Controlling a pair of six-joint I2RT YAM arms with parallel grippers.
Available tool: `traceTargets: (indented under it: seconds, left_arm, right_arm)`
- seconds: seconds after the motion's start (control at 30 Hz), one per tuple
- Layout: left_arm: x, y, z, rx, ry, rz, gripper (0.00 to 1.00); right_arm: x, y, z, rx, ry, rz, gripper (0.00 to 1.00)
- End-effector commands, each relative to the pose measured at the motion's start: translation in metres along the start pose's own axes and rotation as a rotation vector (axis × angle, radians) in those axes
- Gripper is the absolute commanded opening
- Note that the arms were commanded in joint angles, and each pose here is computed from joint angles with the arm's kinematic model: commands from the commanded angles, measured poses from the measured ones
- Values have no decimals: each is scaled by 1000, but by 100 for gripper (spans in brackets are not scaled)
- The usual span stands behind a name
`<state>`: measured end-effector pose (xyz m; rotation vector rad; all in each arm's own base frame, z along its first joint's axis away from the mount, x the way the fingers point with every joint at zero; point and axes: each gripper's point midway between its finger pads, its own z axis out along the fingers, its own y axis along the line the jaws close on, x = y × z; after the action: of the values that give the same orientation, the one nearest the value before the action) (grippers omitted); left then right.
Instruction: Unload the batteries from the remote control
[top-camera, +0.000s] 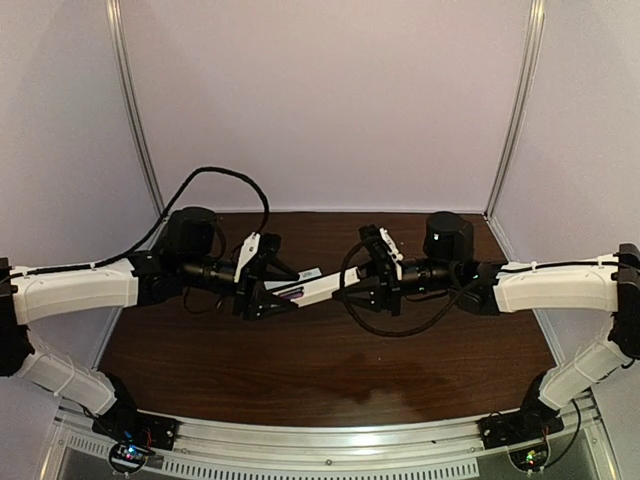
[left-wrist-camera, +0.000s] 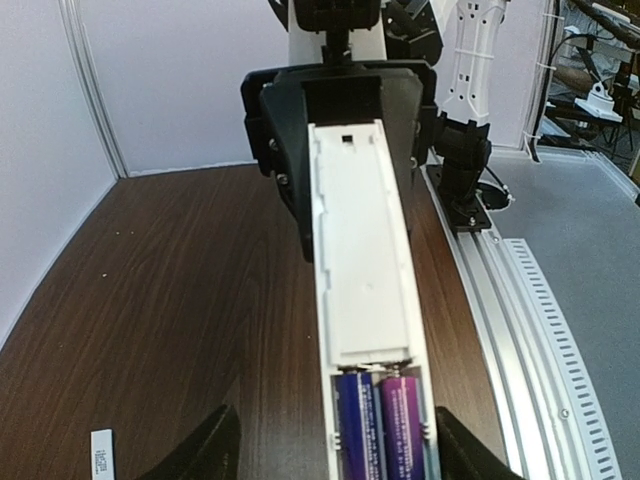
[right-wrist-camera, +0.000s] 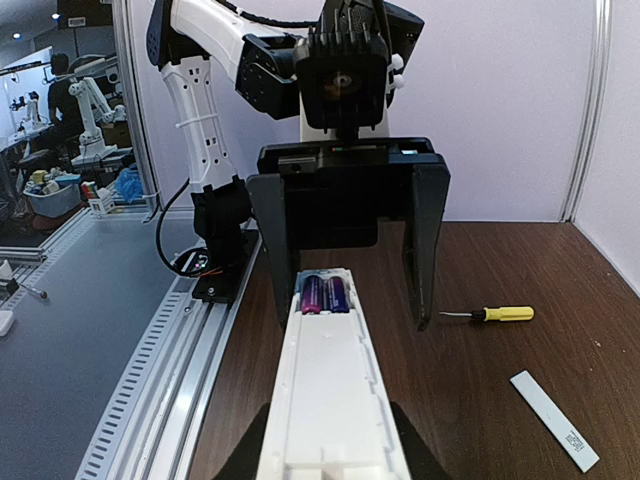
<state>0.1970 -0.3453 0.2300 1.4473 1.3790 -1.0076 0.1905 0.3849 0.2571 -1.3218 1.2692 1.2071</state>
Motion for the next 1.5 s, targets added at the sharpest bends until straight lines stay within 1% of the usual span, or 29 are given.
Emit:
traceTargets:
  seconds: [0.0, 0.1, 0.2, 0.27, 0.4, 0.43, 0.53, 0.57, 0.6, 0.67, 0.7, 0.73, 0.77, 0.8, 0.93, 0.97, 1.0, 1.03, 1.27, 1.47]
  left_arm:
    - [-3, 2, 3, -5, -25, 25, 61]
    - [-2, 2, 4, -3, -22, 22, 55]
    - [-2, 2, 4, -2, -21, 22, 47]
    - [-4, 2, 3, -2, -24, 28, 38]
    - [-5, 4, 2, -17, -22, 39, 15]
    - [-6, 4, 1, -21, -22, 44, 12]
    - [-8, 5, -1, -31, -23, 53, 7]
    - [-8, 5, -1, -34, -22, 54, 6]
    - [-7, 5, -1, -37, -21, 57, 6]
    - [-8, 7, -2, -51, -17, 66, 5]
    - [-9, 9, -4, -65, -15, 73, 4]
    - [-10, 10, -5, -78, -15, 83, 3]
    - [-11, 11, -7, -88, -13, 92, 2]
    - [-12, 11, -8, -99, -12, 103, 1]
    - [-9, 16, -12, -141, 18, 132, 0]
    - [-7, 18, -13, -154, 27, 140, 0]
    - [-6, 19, -15, -167, 35, 148, 0]
    - [-6, 20, -16, -177, 40, 157, 0]
    - [-10, 33, -31, -309, 54, 255, 0]
    - [-10, 40, -41, -396, 70, 342, 0]
  right_arm:
    - [-23, 2, 4, -14, -62, -36, 0]
    - [-24, 2, 5, -5, -67, -39, 0]
    - [-25, 1, 5, 8, -76, -38, 0]
    - [-25, 1, 6, 15, -81, -37, 0]
    - [-24, -2, 5, 42, -84, -25, 0]
    - [-22, -5, 5, 59, -82, -19, 0]
    - [-17, -14, 4, 120, -74, 7, 0]
    - [-16, -16, 4, 133, -74, 17, 6]
    - [-14, -18, 3, 148, -70, 23, 15]
    - [-12, -22, 2, 172, -65, 83, 39]
    - [-10, -23, 2, 177, -61, 98, 48]
    - [-9, -24, 2, 183, -56, 113, 56]
    - [-7, -25, 1, 192, -49, 130, 62]
    - [-6, -26, 1, 202, -45, 143, 66]
    - [0, -25, -4, 222, -47, 190, 76]
    - [1, -22, -6, 216, -54, 199, 80]
    - [4, -19, -9, 212, -57, 213, 93]
    - [5, -17, -11, 212, -61, 227, 99]
    - [17, -14, -16, 235, -13, 360, 100]
    - [14, -34, -25, 370, 14, 461, 100]
